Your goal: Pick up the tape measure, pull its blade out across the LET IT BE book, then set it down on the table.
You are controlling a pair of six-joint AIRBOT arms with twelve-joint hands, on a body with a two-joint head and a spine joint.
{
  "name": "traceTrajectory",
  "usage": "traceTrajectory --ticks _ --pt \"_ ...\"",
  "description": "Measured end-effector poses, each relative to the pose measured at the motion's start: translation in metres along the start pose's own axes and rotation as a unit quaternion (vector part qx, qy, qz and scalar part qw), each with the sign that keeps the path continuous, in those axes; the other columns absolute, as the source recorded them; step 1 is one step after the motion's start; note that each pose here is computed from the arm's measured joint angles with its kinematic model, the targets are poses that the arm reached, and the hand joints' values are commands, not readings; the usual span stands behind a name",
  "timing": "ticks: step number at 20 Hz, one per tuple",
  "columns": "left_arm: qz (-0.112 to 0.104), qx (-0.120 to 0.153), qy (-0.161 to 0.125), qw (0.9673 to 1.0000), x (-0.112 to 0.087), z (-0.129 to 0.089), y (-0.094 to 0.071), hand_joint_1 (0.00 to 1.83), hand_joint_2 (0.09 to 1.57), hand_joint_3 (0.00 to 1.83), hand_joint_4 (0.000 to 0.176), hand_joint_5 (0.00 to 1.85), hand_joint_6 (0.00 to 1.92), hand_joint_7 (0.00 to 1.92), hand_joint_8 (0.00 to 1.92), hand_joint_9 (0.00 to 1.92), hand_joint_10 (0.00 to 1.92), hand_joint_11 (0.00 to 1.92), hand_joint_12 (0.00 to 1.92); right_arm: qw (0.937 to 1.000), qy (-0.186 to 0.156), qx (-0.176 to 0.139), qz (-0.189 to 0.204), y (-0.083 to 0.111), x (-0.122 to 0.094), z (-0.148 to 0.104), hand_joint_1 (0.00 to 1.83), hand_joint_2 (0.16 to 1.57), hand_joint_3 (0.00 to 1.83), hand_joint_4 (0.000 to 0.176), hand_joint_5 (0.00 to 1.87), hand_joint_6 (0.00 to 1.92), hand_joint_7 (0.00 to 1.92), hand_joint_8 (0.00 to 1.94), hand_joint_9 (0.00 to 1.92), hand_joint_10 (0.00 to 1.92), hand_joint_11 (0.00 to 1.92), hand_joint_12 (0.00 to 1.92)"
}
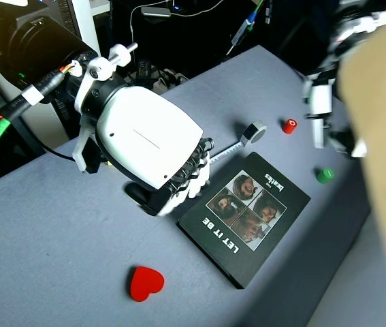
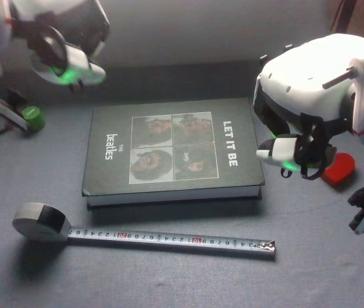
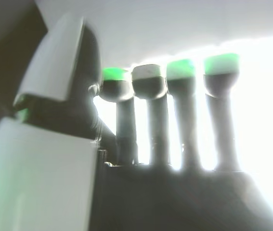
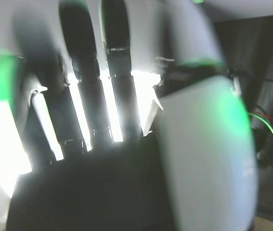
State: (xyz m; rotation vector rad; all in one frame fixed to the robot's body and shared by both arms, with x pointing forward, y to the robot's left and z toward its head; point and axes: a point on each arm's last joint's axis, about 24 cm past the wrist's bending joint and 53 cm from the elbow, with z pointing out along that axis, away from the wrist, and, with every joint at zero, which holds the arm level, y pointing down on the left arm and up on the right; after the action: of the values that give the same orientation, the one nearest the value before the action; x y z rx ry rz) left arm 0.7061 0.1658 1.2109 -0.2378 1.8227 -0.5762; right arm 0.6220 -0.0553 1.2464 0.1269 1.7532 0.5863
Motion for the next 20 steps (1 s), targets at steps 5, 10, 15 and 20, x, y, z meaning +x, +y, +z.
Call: traceTrajectory --ticks 5,10,15,20 --pt "0.011 -0.087 -0.004 0.9962 0.042 -0.026 -0.007 0.84 1.2 0.01 0.0 1.4 1.92 1.48 1.92 1.46 1.92 1.43 1.92 1.0 -0.006 0.0 0.006 0.001 -0.002 0.0 0.92 1.3 0.0 0.175 1.3 1.92 1.51 1.94 1.69 1.92 1.91 1.92" --pt "0.005 -0.127 -0.001 0.9919 0.07 -0.031 -0.023 0.54 1.28 0.0 0.0 1.32 1.92 1.4 1.92 1.37 1.92 1.43 1.92 0.9999 -0.006 0.001 0.013 0.001 -0.002 -0.001 0.95 1.29 0.0 0.176 1.25 1.92 1.45 1.94 1.67 1.92 1.91 1.92" --pt "0.008 -0.169 -0.023 0.9853 0.063 -0.036 -0.009 0.61 1.23 0.0 0.0 1.18 1.92 1.22 1.92 1.23 1.92 1.36 1.92 0.9998 -0.008 0.002 0.02 0.001 -0.002 -0.001 0.95 1.32 0.01 0.176 1.29 1.92 1.5 1.94 1.72 1.92 1.92 1.92" --pt "0.001 -0.174 -0.025 0.9845 0.063 -0.036 -0.006 0.73 1.21 0.0 0.0 1.08 1.92 1.16 1.92 1.19 1.92 1.26 1.92 0.9998 -0.011 -0.001 0.015 0.003 -0.002 -0.001 1.0 1.31 0.0 0.176 1.34 1.92 1.57 1.94 1.81 1.92 1.92 1.92"
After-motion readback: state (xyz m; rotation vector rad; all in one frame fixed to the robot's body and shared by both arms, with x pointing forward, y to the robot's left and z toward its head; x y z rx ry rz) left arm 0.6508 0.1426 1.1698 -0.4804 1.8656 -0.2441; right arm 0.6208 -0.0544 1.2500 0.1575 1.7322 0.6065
